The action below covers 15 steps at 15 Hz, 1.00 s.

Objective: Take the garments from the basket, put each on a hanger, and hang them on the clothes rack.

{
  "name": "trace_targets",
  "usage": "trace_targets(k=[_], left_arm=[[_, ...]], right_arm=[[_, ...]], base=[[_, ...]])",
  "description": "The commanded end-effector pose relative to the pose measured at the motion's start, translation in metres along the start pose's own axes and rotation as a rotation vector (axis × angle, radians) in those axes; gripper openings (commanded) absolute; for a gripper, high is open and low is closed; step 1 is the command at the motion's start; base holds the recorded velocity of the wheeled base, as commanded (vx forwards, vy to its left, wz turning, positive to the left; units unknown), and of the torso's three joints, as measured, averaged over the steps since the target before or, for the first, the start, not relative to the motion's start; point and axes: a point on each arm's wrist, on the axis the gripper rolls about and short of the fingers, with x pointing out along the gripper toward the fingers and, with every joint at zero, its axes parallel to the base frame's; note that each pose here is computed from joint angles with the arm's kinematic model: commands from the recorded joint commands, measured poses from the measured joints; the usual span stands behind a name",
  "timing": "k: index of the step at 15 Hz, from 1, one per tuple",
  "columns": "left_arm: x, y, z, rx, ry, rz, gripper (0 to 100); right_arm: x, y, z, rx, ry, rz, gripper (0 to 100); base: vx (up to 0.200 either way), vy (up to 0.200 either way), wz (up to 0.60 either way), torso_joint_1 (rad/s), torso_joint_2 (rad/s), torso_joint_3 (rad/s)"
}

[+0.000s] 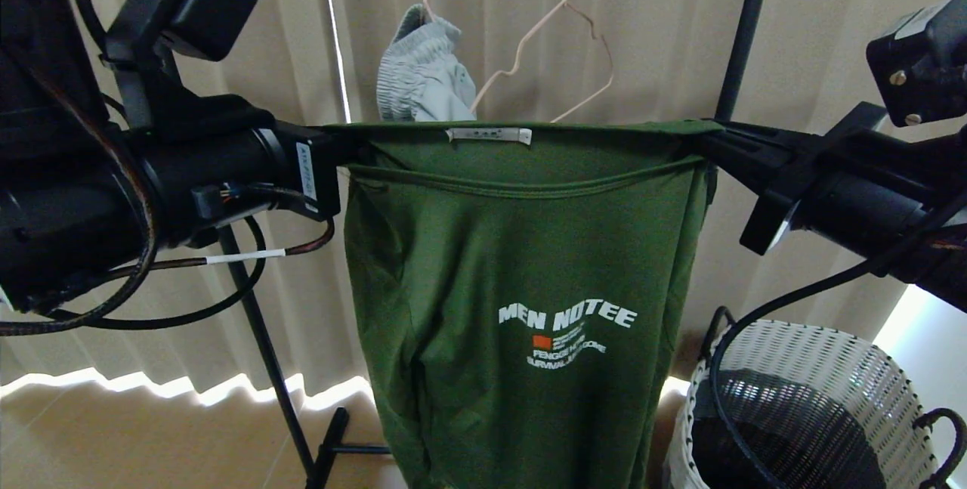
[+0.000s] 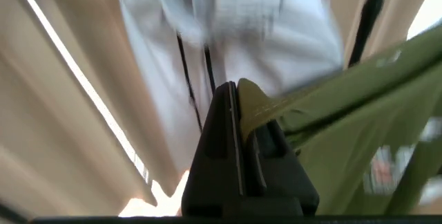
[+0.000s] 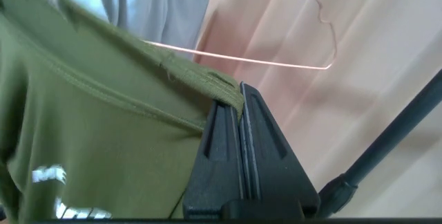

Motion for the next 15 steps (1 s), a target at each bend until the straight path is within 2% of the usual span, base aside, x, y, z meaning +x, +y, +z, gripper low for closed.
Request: trace_targets(k=[1, 4, 7, 9, 15], left_arm=[[0.006, -0.003, -0.005, 0.002, 0.020, -0.009, 0], [0.003, -0.005, 0.004, -0.025, -0.039, -0.014, 0], [0.002, -0.010, 0.007, -0.027, -0.057, -0.028, 0], [-0.002, -0.019, 0.010, -0.028, -0.076, -0.045, 0], [-0.009, -0.024, 0.004, -0.022, -0.058, -0.023, 0]], right_arm=[[0.000, 0.000, 0.000, 0.000, 0.001, 0.001, 0], [-0.006, -0.002, 0.007, -0.002, -0.028, -0.010, 0], [-0.006, -0.006, 0.018, 0.000, -0.065, -0.019, 0], [-0.010, -0.006, 0.021, 0.000, -0.078, -0.020, 0], [-0.012, -0.006, 0.022, -0.002, -0.077, -0.018, 0]], base=[[0.000, 0.000, 0.00, 0.000, 0.00, 0.000], [0.000, 0.000, 0.00, 0.000, 0.00, 0.000], [0.000, 0.000, 0.00, 0.000, 0.00, 0.000], [0.000, 0.000, 0.00, 0.000, 0.00, 0.000], [0.000, 0.000, 0.00, 0.000, 0.00, 0.000]])
